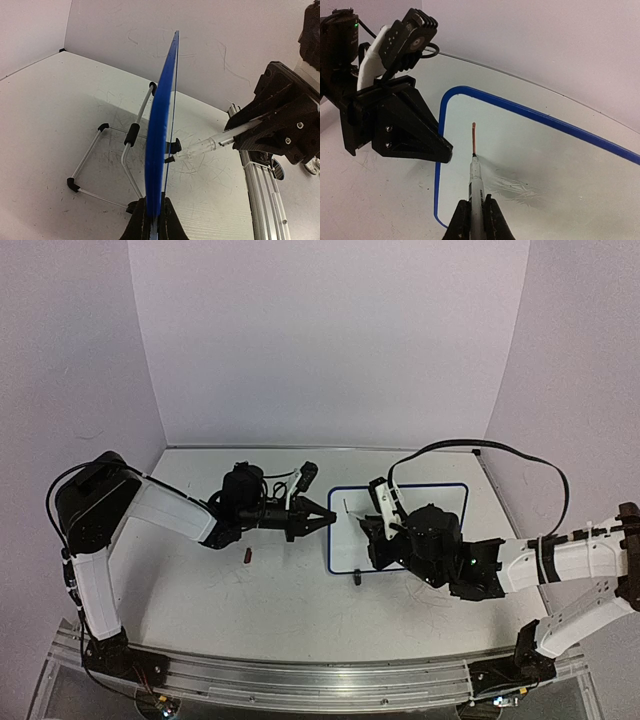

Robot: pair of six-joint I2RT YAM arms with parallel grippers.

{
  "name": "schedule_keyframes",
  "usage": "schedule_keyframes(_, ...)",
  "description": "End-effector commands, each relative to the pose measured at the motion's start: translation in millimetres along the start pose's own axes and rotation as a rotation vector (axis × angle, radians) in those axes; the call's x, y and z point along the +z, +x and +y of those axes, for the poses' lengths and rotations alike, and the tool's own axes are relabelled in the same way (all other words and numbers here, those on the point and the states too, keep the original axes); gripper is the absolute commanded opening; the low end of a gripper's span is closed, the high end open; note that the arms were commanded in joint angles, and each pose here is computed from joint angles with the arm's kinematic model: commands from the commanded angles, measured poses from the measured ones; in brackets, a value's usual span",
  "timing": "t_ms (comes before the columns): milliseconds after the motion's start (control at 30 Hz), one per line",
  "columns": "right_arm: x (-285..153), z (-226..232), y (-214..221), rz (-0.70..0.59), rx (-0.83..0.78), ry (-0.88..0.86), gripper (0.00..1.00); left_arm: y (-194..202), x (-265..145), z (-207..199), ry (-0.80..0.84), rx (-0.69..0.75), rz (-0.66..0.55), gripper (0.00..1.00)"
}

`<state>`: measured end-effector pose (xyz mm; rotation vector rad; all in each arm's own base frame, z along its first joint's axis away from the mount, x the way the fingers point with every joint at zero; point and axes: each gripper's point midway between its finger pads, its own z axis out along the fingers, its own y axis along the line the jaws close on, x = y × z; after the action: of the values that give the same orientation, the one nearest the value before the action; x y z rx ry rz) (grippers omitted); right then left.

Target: Write a sentence on the whiteboard

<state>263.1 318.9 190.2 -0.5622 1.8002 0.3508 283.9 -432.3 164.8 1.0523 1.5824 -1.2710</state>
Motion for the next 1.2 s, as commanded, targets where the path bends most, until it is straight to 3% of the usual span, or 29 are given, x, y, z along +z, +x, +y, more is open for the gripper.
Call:
schedule_keyframes(0, 3.0, -0.4, 7.2, 0.016, 0.015, 0.016, 0.0, 5.3, 2.6, -1.9, 0.007, 0.01, 0.032, 0.0)
schedule_keyframes(433, -19.2, -0.6, -42.6, -0.107, 0.068, -0.027, 0.0, 7.9, 1.3, 2.4, -0.021, 0.003, 0.036, 0.0)
schedule_keyframes(600, -11.9, -3.3, -45.2, -0.107, 0.056, 0.012, 0.0, 9.7, -0.7, 31.7, -0.065, -0.134, 0.036, 0.0)
schedule_keyframes(1167, 28.6, -19.2, -45.8, -0.06, 0.12, 0.047, 0.0, 37.3, 12.6, 58.2, -0.078, -0.375, 0.103, 0.0)
